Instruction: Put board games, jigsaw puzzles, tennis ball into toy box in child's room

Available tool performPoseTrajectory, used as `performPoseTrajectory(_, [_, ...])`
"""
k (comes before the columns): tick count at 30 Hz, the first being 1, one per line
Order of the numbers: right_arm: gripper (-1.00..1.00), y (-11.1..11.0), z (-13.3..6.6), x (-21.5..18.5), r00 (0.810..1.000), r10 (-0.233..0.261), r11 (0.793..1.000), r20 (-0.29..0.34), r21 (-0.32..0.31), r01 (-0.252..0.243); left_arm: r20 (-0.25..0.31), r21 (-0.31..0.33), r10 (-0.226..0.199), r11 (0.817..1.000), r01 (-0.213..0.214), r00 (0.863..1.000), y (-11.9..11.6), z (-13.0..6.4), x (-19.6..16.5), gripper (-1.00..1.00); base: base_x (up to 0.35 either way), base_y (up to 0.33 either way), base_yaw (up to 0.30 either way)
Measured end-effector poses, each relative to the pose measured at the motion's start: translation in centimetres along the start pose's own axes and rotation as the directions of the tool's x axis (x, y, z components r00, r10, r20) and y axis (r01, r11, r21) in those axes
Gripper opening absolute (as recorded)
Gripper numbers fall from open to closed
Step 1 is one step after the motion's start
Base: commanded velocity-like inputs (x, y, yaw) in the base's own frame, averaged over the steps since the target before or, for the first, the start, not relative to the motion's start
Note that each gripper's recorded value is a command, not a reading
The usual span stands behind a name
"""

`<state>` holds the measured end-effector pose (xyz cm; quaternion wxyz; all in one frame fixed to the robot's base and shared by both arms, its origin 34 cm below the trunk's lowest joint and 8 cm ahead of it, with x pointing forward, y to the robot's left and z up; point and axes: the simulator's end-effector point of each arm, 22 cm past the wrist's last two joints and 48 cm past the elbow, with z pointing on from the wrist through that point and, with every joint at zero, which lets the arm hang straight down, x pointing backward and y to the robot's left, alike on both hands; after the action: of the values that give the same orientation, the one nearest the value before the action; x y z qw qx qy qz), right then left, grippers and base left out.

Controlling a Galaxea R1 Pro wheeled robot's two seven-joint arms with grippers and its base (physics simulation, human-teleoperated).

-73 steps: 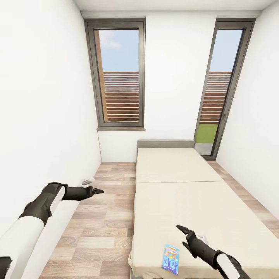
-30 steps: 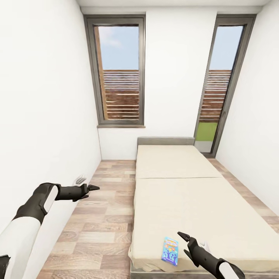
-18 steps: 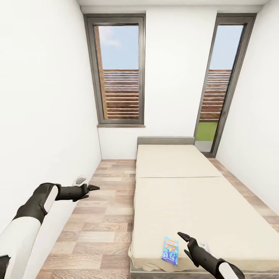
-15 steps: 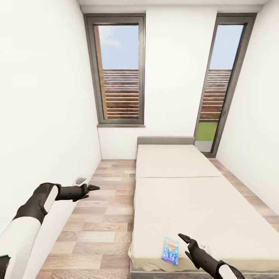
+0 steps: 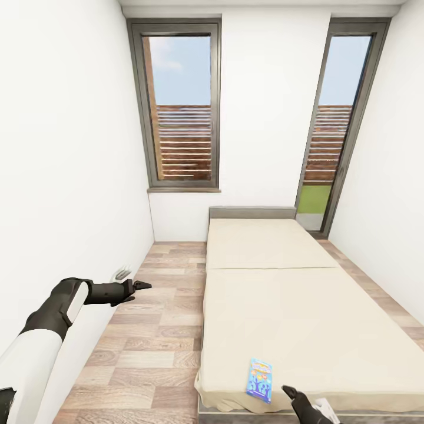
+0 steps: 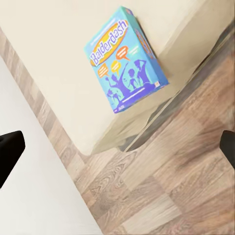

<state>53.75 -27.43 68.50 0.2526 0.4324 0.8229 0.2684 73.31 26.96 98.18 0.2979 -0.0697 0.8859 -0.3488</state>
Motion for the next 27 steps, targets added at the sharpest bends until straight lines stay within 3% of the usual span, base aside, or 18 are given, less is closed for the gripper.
performPoseTrajectory(5, [1.00, -0.4, 0.4, -0.6, 1.000, 0.007, 1.000, 0.016, -0.006, -0.007, 0.001, 0.000, -0.001, 1.000, 0.001, 1.000, 0.4, 0.4, 0.1, 1.00, 0.000, 0.000, 0.000])
performPoseTrajectory(10, [1.00, 1.4, 0.7, -0.6, 1.000, 0.002, 0.995, 0.019, -0.102, 0.000, 0.002, -0.001, -0.001, 1.000, 0.001, 1.000, 0.9, 0.7, 0.3, 1.00, 0.000, 0.000, 0.000])
performPoseTrajectory(15, [1.00, 1.9, 1.2, -0.3, 1.000, -0.003, 0.991, 0.020, -0.136, 0.006, 0.002, -0.001, -0.001, 1.000, 0.001, 1.000, 1.3, 1.1, 0.5, 1.00, 0.000, 0.000, 0.000])
performPoseTrajectory(27, [1.00, 0.7, 2.3, -0.7, 0.999, 0.004, 0.991, 0.033, -0.135, 0.001, 0.002, -0.001, -0.001, 1.000, 0.001, 1.000, 2.3, 2.1, 1.1, 1.00, 0.000, 0.000, 0.000])
